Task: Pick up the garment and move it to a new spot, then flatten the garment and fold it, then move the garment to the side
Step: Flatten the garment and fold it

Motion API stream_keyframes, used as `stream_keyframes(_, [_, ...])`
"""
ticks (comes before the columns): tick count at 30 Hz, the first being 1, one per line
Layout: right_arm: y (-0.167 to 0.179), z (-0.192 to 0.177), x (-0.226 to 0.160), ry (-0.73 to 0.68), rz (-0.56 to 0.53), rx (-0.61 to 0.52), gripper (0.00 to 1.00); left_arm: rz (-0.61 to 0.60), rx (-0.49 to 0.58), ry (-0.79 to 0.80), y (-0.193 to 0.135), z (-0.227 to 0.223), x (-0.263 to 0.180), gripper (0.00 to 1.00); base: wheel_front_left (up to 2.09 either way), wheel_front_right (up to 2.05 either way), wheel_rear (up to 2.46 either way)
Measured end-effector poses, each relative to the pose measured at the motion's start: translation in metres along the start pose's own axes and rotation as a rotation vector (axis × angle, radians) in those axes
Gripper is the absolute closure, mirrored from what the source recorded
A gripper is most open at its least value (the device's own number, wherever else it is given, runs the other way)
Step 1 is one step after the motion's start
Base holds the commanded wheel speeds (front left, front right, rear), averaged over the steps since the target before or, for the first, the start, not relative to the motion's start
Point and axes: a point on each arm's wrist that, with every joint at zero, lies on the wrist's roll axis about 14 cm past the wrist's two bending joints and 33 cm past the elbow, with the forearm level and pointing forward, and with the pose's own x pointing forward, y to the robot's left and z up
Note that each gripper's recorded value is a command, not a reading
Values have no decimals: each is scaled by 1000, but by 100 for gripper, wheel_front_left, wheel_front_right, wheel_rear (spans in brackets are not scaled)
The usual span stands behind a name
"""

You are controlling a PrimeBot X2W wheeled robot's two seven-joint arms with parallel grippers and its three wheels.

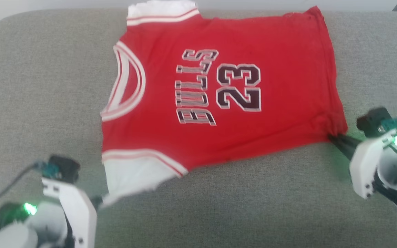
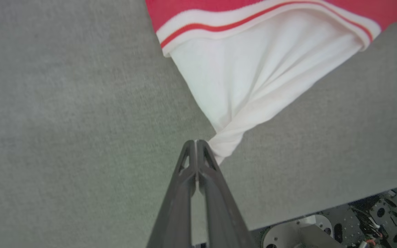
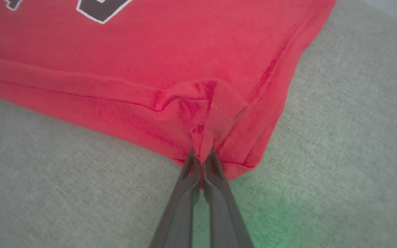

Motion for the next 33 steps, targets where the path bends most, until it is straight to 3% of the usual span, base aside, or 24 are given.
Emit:
stream_keyframes(9, [13, -38, -30, 91, 47, 57, 100, -21, -68, 114, -20, -46, -19, 100, 0, 0, 0])
stream_keyframes(15, [24, -55, -48, 127, 62, 111, 100, -15, -68, 140, -23, -53, -25, 100, 0, 0, 0])
stream_keyframes(20, [25, -46, -56, 81, 43, 137, 100, 36, -19, 31, -8, -20, -32, 100, 0, 0, 0])
stream_keyframes(33, [0, 16, -47, -91, -73, 127, 100, 122, 270, -353, 21, 133, -46, 100, 0, 0, 0])
